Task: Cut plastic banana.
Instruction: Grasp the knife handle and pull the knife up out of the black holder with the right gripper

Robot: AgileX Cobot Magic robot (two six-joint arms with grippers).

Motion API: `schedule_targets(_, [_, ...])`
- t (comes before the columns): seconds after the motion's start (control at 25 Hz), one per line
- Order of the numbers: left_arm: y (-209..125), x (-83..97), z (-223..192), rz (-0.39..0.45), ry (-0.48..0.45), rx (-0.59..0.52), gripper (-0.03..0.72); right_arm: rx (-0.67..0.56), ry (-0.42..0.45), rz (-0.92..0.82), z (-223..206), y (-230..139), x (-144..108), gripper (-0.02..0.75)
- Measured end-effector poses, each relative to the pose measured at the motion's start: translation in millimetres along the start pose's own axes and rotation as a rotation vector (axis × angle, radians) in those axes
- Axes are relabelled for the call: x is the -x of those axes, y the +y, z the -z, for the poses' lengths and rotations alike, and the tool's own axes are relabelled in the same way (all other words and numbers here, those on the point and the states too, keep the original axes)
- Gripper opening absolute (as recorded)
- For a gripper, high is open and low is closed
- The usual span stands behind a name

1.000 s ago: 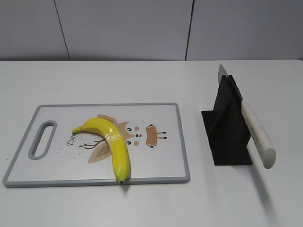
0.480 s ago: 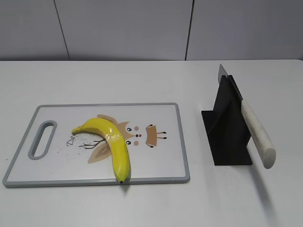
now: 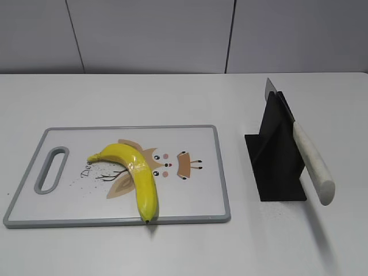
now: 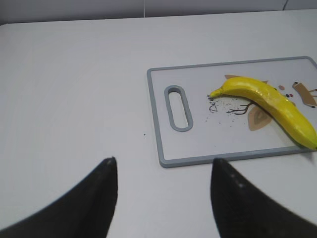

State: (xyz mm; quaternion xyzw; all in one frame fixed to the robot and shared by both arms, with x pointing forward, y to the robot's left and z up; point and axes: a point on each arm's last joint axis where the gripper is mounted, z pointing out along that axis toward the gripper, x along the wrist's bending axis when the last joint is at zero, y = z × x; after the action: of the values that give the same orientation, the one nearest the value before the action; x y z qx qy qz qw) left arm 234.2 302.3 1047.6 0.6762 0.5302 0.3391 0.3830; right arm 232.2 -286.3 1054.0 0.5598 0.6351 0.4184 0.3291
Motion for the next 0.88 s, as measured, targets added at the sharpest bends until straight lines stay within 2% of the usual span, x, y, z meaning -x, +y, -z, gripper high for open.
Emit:
schedule_targets(0.2, [0.0, 0.0, 0.0, 0.000, 0.000, 0.000, 0.577, -0.080, -0.003, -0.015, -5.2, 27.1, 1.3, 0.530])
schedule_targets(0.44, [0.0, 0.0, 0.0, 0.000, 0.000, 0.000, 0.577, -0.326, 0.001, -0.082, -29.8, 85.2, 4.7, 0.507])
schedule_targets(0.64, [0.0, 0.0, 0.0, 0.000, 0.000, 0.000, 0.577, -0.467, -0.001, -0.114, -67.1, 127.2, 10.1, 0.507])
schedule_targets(0.88, [0.0, 0.0, 0.0, 0.000, 0.000, 0.000, 0.575, -0.593, 0.050, -0.130, -112.3, 146.6, 3.2, 0.507])
